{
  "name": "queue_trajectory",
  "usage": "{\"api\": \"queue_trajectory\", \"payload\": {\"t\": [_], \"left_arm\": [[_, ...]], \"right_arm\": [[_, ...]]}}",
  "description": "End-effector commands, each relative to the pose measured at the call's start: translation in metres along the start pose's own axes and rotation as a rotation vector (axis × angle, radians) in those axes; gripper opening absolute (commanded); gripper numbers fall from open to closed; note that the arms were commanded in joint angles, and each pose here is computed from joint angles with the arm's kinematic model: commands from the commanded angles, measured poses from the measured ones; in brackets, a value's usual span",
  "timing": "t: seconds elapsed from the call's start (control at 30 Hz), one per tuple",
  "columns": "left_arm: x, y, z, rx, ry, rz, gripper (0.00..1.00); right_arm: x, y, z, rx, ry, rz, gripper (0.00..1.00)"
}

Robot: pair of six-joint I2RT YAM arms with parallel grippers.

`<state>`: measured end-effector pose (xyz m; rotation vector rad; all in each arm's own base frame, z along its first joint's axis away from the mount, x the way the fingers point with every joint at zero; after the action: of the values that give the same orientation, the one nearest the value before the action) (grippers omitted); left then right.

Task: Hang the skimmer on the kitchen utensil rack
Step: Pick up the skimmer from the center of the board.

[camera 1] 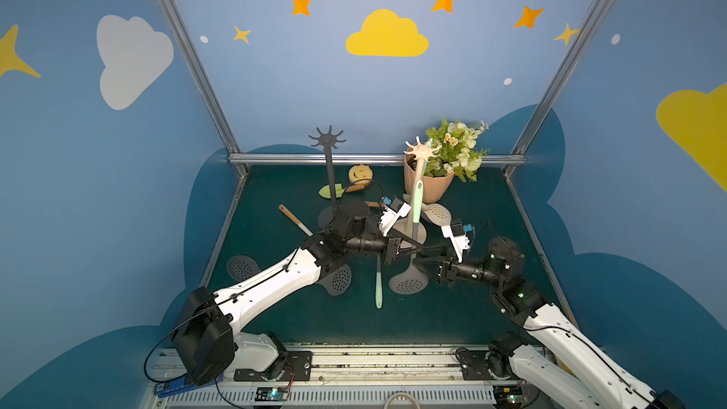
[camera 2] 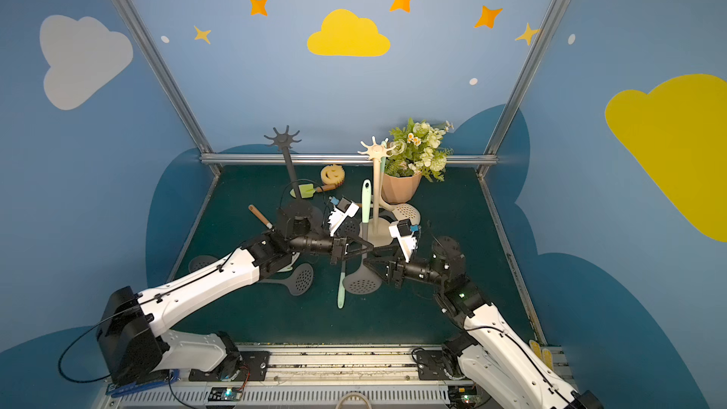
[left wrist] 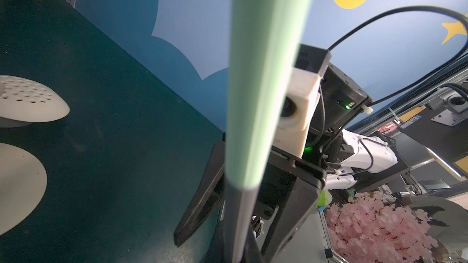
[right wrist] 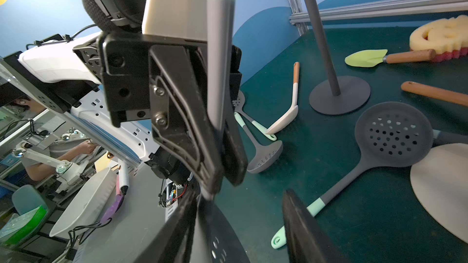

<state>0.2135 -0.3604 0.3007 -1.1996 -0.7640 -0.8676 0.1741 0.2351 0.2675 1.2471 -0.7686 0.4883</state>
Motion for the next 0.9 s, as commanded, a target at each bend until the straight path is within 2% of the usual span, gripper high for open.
{"api": "queue_trajectory", "payload": {"t": [0.0, 0.13, 0.43, 0.5, 0.53, 0.63, 0.7, 0.77, 0.87], "left_arm": [[0.015, -0.007, -0.001, -0.026, -0.037, -0.057, 0.04], [0.015, -0.004, -0.002, -0.016, -0.047, -0.054, 0.04], [0.022, 0.003, 0.002, 0.043, -0.091, -0.046, 0.07], [0.024, 0.006, 0.005, 0.075, -0.099, -0.046, 0.16], [0.025, 0.007, 0.007, 0.094, -0.106, -0.043, 0.26], [0.029, 0.014, 0.013, 0.162, -0.117, -0.035, 0.37], [0.032, 0.022, 0.021, 0.233, -0.128, -0.023, 0.44], [0.035, 0.032, 0.03, 0.31, -0.151, -0.001, 0.61], [0.037, 0.037, 0.048, 0.384, -0.18, 0.024, 0.78]], "right_arm": [[0.018, 0.021, 0.0, 0.064, -0.03, 0.042, 0.51], [0.02, 0.023, -0.006, 0.084, -0.019, 0.035, 0.45], [0.016, 0.022, -0.02, 0.091, 0.02, 0.026, 0.16], [0.014, 0.02, -0.02, 0.084, 0.022, 0.023, 0.13], [0.013, 0.019, -0.02, 0.08, 0.022, 0.021, 0.11], [0.014, 0.018, -0.018, 0.064, 0.01, 0.027, 0.0], [0.014, 0.016, -0.017, 0.045, 0.006, 0.028, 0.0], [0.016, 0.014, -0.016, 0.019, -0.003, 0.033, 0.0], [0.021, 0.0, -0.011, -0.082, -0.037, 0.031, 0.0]]}}
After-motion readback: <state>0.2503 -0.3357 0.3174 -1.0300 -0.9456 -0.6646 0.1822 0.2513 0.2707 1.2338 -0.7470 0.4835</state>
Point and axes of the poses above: each gripper's point midway between its finger pads, its own z axis back along the fingers, its own y axis along the line the jaws close on, x = y × z, the point moved 1 cm from there along z, back along the fingers, and after that the axes turned 12 degrees about -z, right-handed, at the moved point
